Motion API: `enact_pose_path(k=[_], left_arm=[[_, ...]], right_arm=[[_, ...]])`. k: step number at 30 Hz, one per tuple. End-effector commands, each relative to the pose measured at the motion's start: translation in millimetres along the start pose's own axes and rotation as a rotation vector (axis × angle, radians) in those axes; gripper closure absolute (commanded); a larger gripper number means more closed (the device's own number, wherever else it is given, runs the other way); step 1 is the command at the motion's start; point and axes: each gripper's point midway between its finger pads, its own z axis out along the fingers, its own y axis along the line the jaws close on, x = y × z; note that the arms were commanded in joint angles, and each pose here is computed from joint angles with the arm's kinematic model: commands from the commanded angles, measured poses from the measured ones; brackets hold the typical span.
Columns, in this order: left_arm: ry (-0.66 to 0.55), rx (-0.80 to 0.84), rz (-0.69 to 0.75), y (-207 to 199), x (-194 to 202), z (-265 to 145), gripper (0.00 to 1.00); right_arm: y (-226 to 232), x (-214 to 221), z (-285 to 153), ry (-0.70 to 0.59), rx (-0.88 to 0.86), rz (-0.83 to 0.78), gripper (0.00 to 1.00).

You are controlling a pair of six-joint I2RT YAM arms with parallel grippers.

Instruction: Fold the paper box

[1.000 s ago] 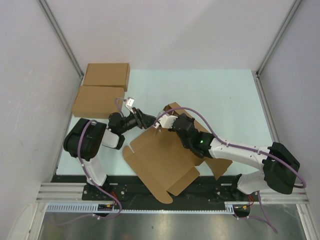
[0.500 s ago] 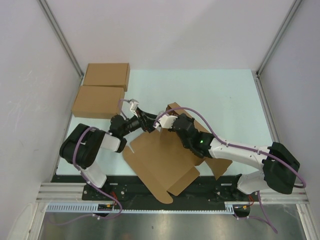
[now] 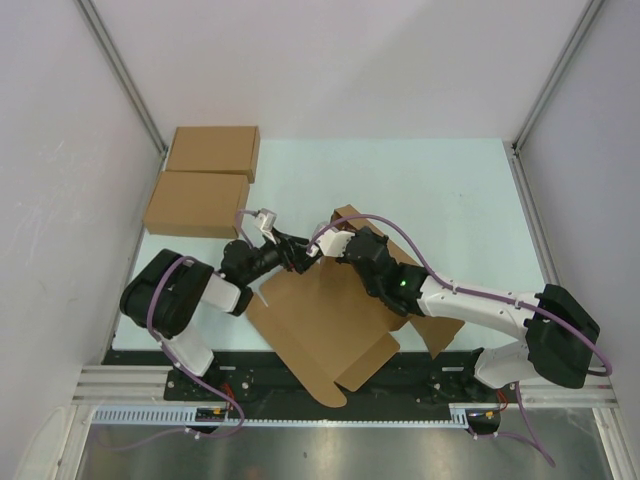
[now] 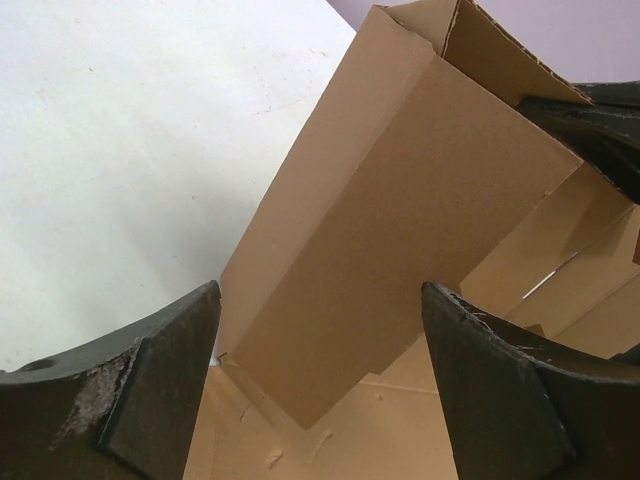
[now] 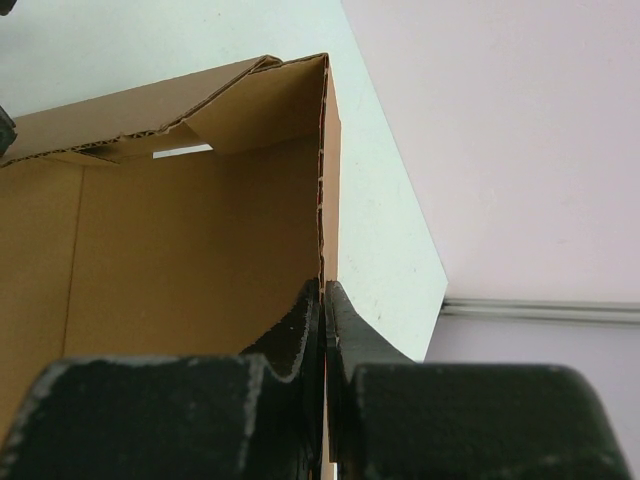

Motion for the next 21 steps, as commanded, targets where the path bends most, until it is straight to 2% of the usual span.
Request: enact_pose_path(k=[1,13,21], left_arm=[[-0.241,0.172,0.174,-47,-60,-4,0.13],[-0.226,0.182,0.160,-49,-55,12,0.13],[-0.235,0.106,0.190,-37,-60,30,0.15]], right_arm=[[43,-10,1,-0.058,-0.172,0.017,1.00],[58,-15,2,-0.073,-0.202,0.007,1.00],[62,-16,1,-0.074,-0.212,0.005,1.00]])
